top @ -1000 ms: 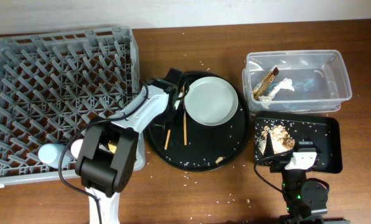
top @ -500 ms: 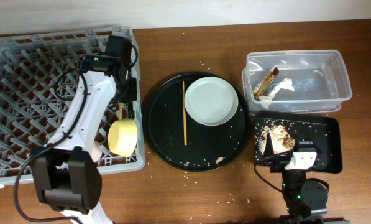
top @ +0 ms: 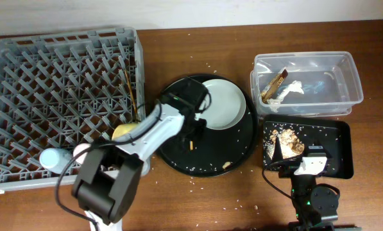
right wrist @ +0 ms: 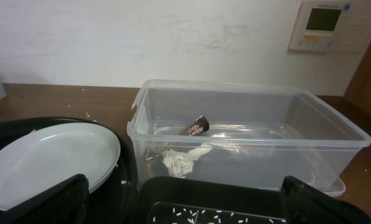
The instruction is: Sort waste into correct bins and load items into the dishwasher rack
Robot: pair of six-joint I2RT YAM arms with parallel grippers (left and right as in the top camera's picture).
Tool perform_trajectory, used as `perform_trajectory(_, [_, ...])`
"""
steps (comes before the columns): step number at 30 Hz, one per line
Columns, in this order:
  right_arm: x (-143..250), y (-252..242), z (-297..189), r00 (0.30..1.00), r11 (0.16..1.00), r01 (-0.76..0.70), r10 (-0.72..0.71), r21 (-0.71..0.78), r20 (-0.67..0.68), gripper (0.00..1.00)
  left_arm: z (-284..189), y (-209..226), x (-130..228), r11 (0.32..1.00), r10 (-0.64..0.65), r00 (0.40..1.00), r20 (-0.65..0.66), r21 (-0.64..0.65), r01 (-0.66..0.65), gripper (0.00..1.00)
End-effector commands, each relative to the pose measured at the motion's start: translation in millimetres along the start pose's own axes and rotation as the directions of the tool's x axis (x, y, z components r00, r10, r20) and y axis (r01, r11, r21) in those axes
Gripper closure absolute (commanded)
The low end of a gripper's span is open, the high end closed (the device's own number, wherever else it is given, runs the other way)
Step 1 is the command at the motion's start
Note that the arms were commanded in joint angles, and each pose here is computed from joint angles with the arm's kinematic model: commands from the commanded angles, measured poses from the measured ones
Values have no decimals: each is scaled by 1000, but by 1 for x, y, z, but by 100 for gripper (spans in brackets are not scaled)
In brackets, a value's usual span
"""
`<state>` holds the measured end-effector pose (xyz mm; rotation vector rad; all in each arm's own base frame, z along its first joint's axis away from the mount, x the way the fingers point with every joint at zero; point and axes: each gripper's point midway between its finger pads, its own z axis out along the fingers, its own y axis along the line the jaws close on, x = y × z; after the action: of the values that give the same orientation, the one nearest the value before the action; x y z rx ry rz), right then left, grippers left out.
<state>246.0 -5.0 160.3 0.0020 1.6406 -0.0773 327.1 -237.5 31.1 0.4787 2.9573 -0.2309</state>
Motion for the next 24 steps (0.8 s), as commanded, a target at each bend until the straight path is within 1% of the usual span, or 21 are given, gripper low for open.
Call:
perform_trajectory(1, [3, -1, 0, 1000, 1000, 2, -2, 5, -3, 2, 24, -5, 13, 990, 68, 997, -33, -119, -72, 62])
perform_trajectory(3, [3, -1, 0, 1000, 1000, 2, -2, 5, -3, 2, 24, 3, 12, 992, -14, 999, -31, -127, 10, 62])
perform_trajectory(4, [3, -1, 0, 1000, 1000, 2, -2, 5, -3, 2, 24, 7, 12, 994, -36, 998, -43, -109, 31, 62])
perform_trajectory(6, [3, -1, 0, 1000, 1000, 2, -2, 5, -3, 2, 31, 15, 14, 994, -76, 994, -76, -78, 70, 66])
perform_trajectory(7, [3, -1, 0, 1000, 1000, 2, -2, 5, -3, 2, 31, 15, 14, 995, -78, 994, -77, -74, 72, 70])
perform_trajectory(8, [3, -1, 0, 1000, 1000, 2, -2, 5, -3, 2, 27, 14, 12, 995, -77, 994, -77, -75, 71, 80])
perform_trajectory(9, [3, -1, 0, 1000, 1000, 2, -2, 5, -3, 2, 20, 17, 10, 993, -76, 994, -80, -100, 68, 88])
perform_trajectory(10, [3, -1, 0, 1000, 1000, 2, -2, 5, -3, 2, 9, 24, 6, 986, -73, 994, -78, -152, 61, 100])
perform_trajectory(11, [3, -1, 0, 1000, 1000, 2, -2, 5, -3, 2, -17, 28, -5, 978, -74, 994, -77, -202, 57, 100])
perform_trajectory(13, [3, -1, 0, 1000, 1000, 2, -2, 5, -3, 2, -82, 37, -32, 962, -86, 996, -20, -263, 77, 100])
perform_trajectory(14, [3, -1, 0, 1000, 1000, 2, -2, 5, -3, 2, -133, 51, -54, 949, -109, 991, 73, -289, 126, 100])
perform_trajectory(15, [3, -1, 0, 1000, 1000, 2, -2, 5, -3, 1, -162, 66, -62, 934, -129, 983, 130, -318, 164, 100])
perform_trajectory(16, [3, -1, 0, 1000, 1000, 2, -2, 5, -3, 2, -187, 91, -65, 904, -157, 971, 177, -370, 214, 100])
perform_trajectory(17, [3, -1, 0, 1000, 1000, 2, -2, 5, -3, 2, -197, 123, -54, 873, -220, 962, 164, -407, 269, 100])
perform_trajectory(19, [3, -1, 0, 1000, 1000, 2, -2, 5, -3, 2, -192, 171, -31, 829, -353, 930, 103, -427, 362, 99])
perform_trajectory(21, [3, -1, 0, 1000, 1000, 2, -2, 5, -3, 1, -162, 185, -21, 833, -430, 902, 46, -365, 416, 99])
perform_trajectory(22, [3, -1, 0, 1000, 1000, 2, -2, 5, -3, 2, -139, 190, -16, 831, -436, 899, 28, -372, 415, 99])
perform_trajectory(23, [3, -1, 0, 1000, 1000, 2, -2, 5, -3, 2, -114, 191, -14, 845, -414, 910, 13, -366, 390, 99])
perform_trajectory(24, [3, -1, 0, 1000, 1000, 2, -2, 5, -3, 2, -97, 187, -11, 878, -369, 929, -18, -335, 342, 100])
